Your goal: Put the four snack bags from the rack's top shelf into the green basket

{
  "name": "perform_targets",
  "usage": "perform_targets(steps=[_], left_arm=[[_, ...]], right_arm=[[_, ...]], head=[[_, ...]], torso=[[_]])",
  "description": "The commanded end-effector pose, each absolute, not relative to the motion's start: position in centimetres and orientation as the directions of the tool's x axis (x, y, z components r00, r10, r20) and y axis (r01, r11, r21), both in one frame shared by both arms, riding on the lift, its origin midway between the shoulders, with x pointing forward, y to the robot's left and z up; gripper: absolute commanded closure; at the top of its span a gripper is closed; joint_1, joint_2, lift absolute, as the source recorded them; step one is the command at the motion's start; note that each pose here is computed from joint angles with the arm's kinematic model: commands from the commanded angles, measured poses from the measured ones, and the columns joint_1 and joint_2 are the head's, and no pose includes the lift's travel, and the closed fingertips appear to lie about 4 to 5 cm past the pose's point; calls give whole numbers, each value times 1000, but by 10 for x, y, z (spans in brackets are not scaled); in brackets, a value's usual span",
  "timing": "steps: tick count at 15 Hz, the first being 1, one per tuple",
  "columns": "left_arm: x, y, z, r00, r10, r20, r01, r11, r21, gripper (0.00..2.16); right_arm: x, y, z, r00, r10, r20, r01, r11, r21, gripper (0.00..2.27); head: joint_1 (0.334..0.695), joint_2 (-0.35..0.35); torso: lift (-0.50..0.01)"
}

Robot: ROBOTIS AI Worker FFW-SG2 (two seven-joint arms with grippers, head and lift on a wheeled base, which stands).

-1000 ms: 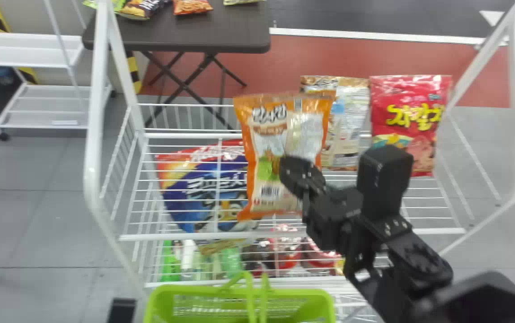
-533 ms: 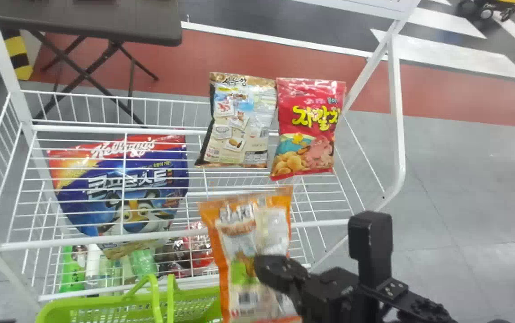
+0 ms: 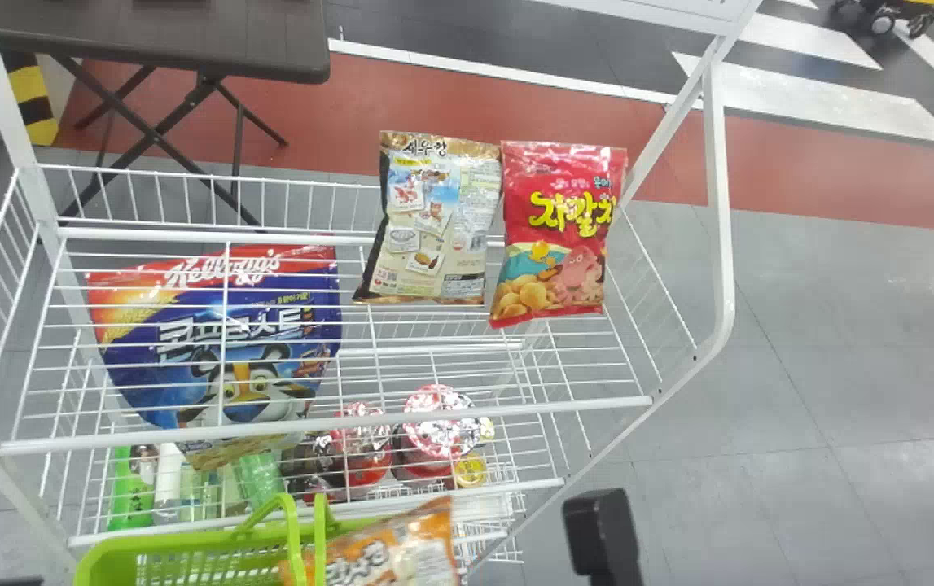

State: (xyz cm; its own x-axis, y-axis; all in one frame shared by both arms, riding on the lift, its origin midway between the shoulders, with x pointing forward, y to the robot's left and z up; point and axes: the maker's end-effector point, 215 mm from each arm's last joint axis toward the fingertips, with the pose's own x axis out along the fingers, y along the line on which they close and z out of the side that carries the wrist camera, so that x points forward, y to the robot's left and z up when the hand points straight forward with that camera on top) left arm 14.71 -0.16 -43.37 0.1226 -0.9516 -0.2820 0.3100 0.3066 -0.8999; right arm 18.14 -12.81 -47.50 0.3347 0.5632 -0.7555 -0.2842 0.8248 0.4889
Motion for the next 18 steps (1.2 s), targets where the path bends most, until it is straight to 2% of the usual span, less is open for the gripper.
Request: perform_targets(steps=[1,5,10,11,12,13,14,15,18], left_arm=[[144,-5,-432,116,-953,-279,312,302,-901,2145],[140,-7,-430,111,-953,-281,316,302,-899,2145],[138,-12,-429,99,-954,-284,325,301,-897,2145],[137,-13,-429,98,-954,-282,325,299,-897,2145],[137,-13,-429,99,-954,-284,325,300,-897,2145],[138,-13,-430,100,-952,-288,325,305,-895,2145],[138,-12,-431,101,-951,-293,325,310,-894,2145],[138,-12,-431,102,-951,-292,324,309,-894,2145],[140,-11,-433,105,-949,-297,323,315,-892,2145]], right_arm=[[189,-93,-480,350,616,-706,-323,786,527,2071],[190,-58,-492,342,660,-669,-353,750,560,2071],[173,-32,-508,286,690,-665,-368,719,589,2071],[171,-33,-510,277,689,-669,-363,720,592,2003],[172,-36,-511,277,685,-674,-358,724,589,1534],[175,-43,-512,284,676,-680,-353,733,581,451],[179,-53,-513,295,662,-689,-350,746,567,-2],[179,-62,-514,292,649,-702,-339,757,559,-2],[180,-95,-508,285,614,-736,-311,785,535,63]], head=[[695,-350],[695,-346],[695,-226],[695,-215],[695,-211],[695,-215],[695,-220],[695,-231],[695,-337]], torso=[[0],[0],[0],[0],[0],[0],[0],[0],[0]])
